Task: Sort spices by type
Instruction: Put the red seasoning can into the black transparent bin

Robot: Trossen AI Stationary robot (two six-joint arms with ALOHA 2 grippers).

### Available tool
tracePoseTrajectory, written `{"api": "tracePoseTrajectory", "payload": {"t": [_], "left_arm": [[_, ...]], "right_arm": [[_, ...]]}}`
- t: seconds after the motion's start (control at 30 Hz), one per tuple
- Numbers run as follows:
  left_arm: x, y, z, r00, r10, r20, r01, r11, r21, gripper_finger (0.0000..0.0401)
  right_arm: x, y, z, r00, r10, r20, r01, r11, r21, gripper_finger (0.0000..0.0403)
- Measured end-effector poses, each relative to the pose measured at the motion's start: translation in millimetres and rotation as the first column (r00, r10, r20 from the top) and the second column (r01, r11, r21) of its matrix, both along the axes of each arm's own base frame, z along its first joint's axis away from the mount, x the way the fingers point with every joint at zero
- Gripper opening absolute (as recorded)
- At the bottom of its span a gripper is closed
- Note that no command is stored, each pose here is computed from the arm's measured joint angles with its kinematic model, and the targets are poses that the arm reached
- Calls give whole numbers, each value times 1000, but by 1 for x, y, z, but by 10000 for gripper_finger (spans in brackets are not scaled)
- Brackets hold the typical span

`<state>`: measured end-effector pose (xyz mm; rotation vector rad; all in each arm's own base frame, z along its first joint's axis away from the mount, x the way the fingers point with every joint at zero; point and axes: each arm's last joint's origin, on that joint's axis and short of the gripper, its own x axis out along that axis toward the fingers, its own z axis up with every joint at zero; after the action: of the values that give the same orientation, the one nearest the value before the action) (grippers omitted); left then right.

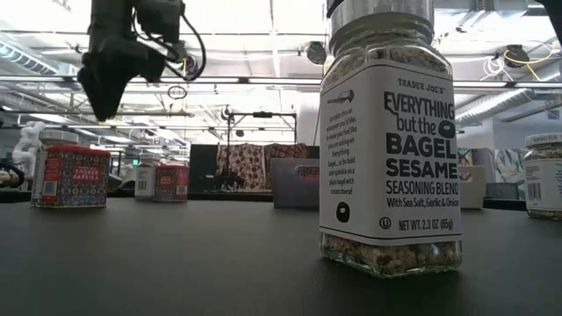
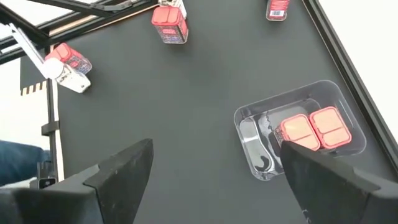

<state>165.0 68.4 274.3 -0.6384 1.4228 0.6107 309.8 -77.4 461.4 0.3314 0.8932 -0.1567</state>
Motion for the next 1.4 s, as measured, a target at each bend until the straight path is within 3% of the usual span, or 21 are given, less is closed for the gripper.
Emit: {"api": "tracePoseTrajectory", "payload": {"t": [0.33,0.7,0.9,1.1,1.4], "left_arm": [[0,-6,-29,998,-52,-17,52,997,-50,249],[1,-9,-42,998,-59,25,61,992,-110,249],[2,-8,-42,998,-60,24,61,994,-90,249],[4,-4,-42,998,-58,15,58,998,20,249],[5,-4,-42,996,-83,19,82,996,35,249]], "right_arm": [[4,4,-2,1000,-2,-6,2,1000,15,345],[12,9,-7,1000,25,-13,-25,1000,10,345],[13,8,-7,999,31,-11,-31,1000,5,345],[13,8,-7,999,37,-11,-37,999,0,345],[13,8,-7,999,37,-9,-37,999,-1,345]]}}
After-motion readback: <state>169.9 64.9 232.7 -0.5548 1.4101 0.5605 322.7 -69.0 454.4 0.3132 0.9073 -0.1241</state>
